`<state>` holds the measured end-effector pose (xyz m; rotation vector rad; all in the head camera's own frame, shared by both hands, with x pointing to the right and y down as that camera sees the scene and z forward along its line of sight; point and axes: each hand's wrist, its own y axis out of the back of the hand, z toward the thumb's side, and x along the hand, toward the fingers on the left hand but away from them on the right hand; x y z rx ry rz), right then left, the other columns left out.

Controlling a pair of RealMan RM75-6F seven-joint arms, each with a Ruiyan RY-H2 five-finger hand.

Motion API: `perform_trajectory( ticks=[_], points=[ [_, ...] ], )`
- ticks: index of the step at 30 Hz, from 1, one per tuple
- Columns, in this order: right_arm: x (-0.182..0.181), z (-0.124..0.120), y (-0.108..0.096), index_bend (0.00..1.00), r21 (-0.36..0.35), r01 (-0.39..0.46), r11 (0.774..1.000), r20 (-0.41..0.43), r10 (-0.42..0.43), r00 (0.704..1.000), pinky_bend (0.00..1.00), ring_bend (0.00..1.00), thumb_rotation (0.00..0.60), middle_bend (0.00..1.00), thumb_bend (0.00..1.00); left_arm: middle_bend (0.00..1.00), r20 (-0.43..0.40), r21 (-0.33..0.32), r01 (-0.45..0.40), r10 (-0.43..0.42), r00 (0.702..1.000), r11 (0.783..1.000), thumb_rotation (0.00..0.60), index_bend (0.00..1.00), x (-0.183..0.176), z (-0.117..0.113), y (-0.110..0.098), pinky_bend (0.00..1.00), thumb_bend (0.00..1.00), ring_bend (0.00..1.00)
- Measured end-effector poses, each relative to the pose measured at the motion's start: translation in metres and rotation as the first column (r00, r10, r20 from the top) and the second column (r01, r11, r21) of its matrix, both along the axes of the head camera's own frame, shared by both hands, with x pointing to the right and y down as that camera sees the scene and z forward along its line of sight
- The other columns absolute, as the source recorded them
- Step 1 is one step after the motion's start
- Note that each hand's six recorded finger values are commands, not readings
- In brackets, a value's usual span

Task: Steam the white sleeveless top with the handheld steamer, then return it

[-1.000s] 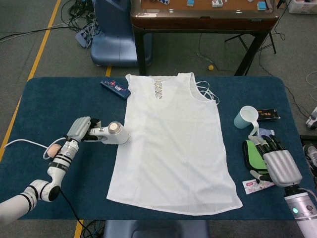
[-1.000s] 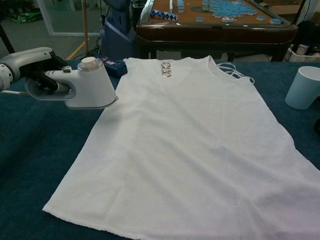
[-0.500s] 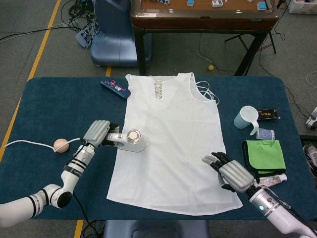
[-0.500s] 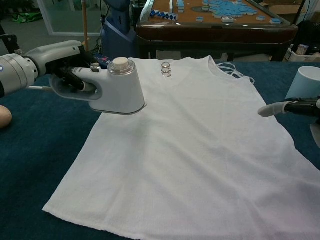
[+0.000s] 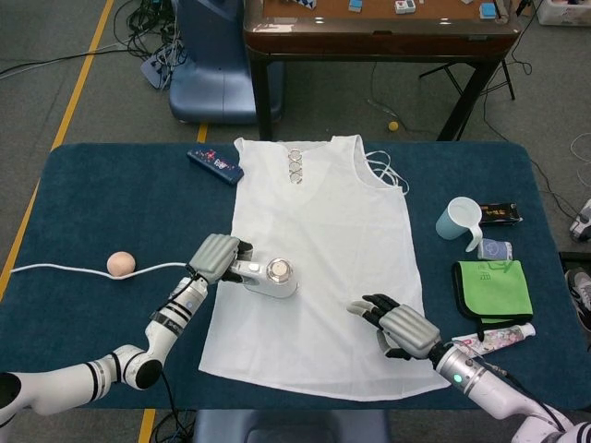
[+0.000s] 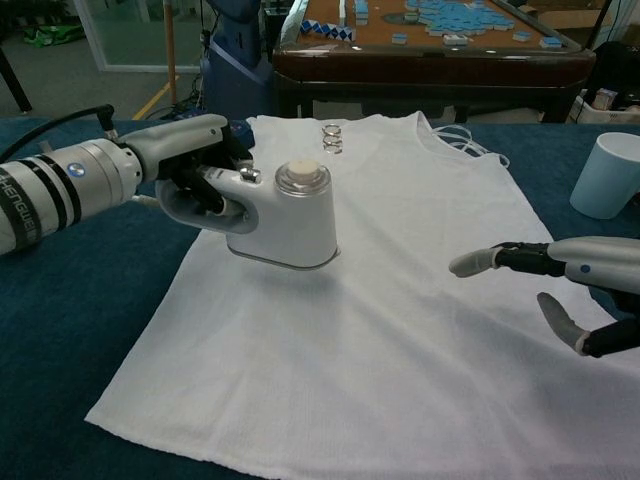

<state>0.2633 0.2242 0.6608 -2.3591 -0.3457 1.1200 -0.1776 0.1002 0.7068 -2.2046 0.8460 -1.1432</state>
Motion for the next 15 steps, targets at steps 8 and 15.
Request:
perform_trajectory(
  ticks=[8,15],
  points=[
    [-0.007,0.019,0.008,0.00,-0.057,0.004,0.998,0.020,-0.003,1.000,0.02,0.02,0.590,0.11,0.84,0.85,0.002,-0.010,-0.049,0.049,0.999,0.999,0.600,0.87,0.023,0.010,0.011,0.71,0.32,0.71],
    [-0.007,0.034,0.018,0.00,-0.087,0.017,0.996,0.007,-0.017,1.000,0.02,0.02,0.589,0.11,0.84,0.85,0.007,-0.004,-0.067,0.067,0.998,0.998,0.600,0.87,0.036,0.019,0.015,0.71,0.32,0.71]
  ],
)
